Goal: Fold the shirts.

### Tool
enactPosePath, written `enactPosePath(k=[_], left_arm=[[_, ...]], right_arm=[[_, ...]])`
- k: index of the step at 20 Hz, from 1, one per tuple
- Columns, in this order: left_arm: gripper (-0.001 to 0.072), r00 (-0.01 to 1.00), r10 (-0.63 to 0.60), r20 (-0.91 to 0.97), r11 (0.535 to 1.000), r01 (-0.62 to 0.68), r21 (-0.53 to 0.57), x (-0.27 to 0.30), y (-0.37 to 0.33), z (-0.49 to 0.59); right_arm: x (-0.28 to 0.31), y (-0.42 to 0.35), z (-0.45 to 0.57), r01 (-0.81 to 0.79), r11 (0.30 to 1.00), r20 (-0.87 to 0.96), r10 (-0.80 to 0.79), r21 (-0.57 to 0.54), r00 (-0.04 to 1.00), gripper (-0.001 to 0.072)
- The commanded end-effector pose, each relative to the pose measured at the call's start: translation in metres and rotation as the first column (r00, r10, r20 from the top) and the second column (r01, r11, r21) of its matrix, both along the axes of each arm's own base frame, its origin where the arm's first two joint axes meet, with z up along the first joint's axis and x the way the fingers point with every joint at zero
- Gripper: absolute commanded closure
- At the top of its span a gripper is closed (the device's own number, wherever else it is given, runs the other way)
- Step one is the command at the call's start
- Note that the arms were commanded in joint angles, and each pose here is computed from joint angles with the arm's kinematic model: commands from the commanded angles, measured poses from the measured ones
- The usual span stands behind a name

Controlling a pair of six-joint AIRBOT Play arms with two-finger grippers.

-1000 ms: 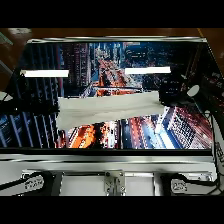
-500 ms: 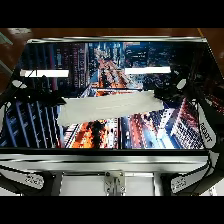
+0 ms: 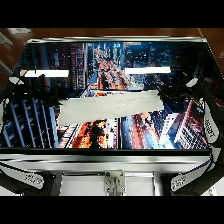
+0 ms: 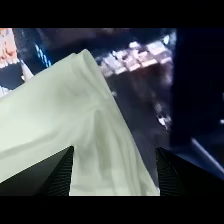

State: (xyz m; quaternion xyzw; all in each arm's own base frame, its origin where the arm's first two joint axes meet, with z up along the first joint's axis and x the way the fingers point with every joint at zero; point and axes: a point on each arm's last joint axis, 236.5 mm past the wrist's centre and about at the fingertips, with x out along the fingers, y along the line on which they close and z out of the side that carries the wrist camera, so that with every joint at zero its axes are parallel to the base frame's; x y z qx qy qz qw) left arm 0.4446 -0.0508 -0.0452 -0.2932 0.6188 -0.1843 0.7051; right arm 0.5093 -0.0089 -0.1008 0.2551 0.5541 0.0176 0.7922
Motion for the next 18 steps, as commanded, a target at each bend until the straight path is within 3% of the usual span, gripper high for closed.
enactPosePath(k=[1, 5, 6, 7, 8, 9, 11, 12, 14, 15, 16, 18], left_arm=[[0.0121, 0.999, -0.014, 0.045, 0.998, 0.016, -0.055, 0.01, -0.015, 0.024], [0.0121, 0.994, -0.056, 0.089, 0.996, 0.062, -0.064, 0.017, -0.037, 0.038], [0.0121, 0.993, -0.071, 0.096, 0.995, 0.077, -0.062, 0.017, -0.043, 0.04], [0.0121, 0.991, -0.086, 0.101, 0.994, 0.092, -0.061, 0.017, -0.05, 0.041], [0.0123, 0.989, -0.102, 0.104, 0.992, 0.108, -0.06, 0.016, -0.057, 0.042], [0.0125, 0.987, -0.117, 0.107, 0.99, 0.125, -0.063, 0.015, -0.065, 0.043], [0.0347, 0.983, -0.14, 0.121, 0.985, 0.151, -0.087, 0.014, -0.088, 0.048], [0.0402, 0.978, -0.152, 0.141, 0.981, 0.167, -0.103, 0.015, -0.103, 0.052], [0.0405, 0.955, -0.206, 0.214, 0.963, 0.237, -0.128, 0.016, -0.143, 0.058], [0.0502, 0.949, -0.223, 0.224, 0.957, 0.257, -0.136, 0.014, -0.166, 0.056], [0.0656, 0.941, -0.246, 0.232, 0.95, 0.282, -0.135, 0.01, -0.191, 0.051], [0.0664, 0.927, -0.285, 0.244, 0.938, 0.322, -0.126, 0.0, -0.24, 0.036]], right_arm=[[-0.001, 0.015, -0.015, 0.047, 0.99, -0.044, -0.041, 0.131, 0.998, 0.0071], [-0.026, 0.038, -0.034, 0.009, 0.977, -0.163, 0.026, 0.213, 0.986, 0.0076], [-0.032, 0.041, -0.034, -0.005, 0.975, -0.179, 0.046, 0.223, 0.983, 0.018], [-0.036, 0.045, -0.032, -0.016, 0.971, -0.189, 0.063, 0.237, 0.98, 0.0437], [-0.039, 0.047, -0.026, -0.045, 0.969, -0.181, 0.091, 0.241, 0.979, 0.057], [-0.039, 0.049, -0.016, -0.086, 0.968, -0.153, 0.124, 0.238, 0.98, 0.0592], [-0.033, 0.053, 0.02, -0.149, 0.961, -0.058, 0.167, 0.231, 0.984, 0.0642], [-0.029, 0.052, 0.04, -0.16, 0.963, -0.016, 0.168, 0.216, 0.986, 0.0642], [-0.028, 0.053, 0.087, -0.185, 0.965, 0.071, 0.175, 0.183, 0.982, 0.0642], [-0.032, 0.055, 0.111, -0.198, 0.964, 0.105, 0.182, 0.175, 0.978, 0.0643], [-0.038, 0.058, 0.133, -0.203, 0.964, 0.126, 0.183, 0.174, 0.975, 0.0643], [-0.057, 0.066, 0.173, -0.223, 0.959, 0.154, 0.196, 0.177, 0.968, 0.0643]])
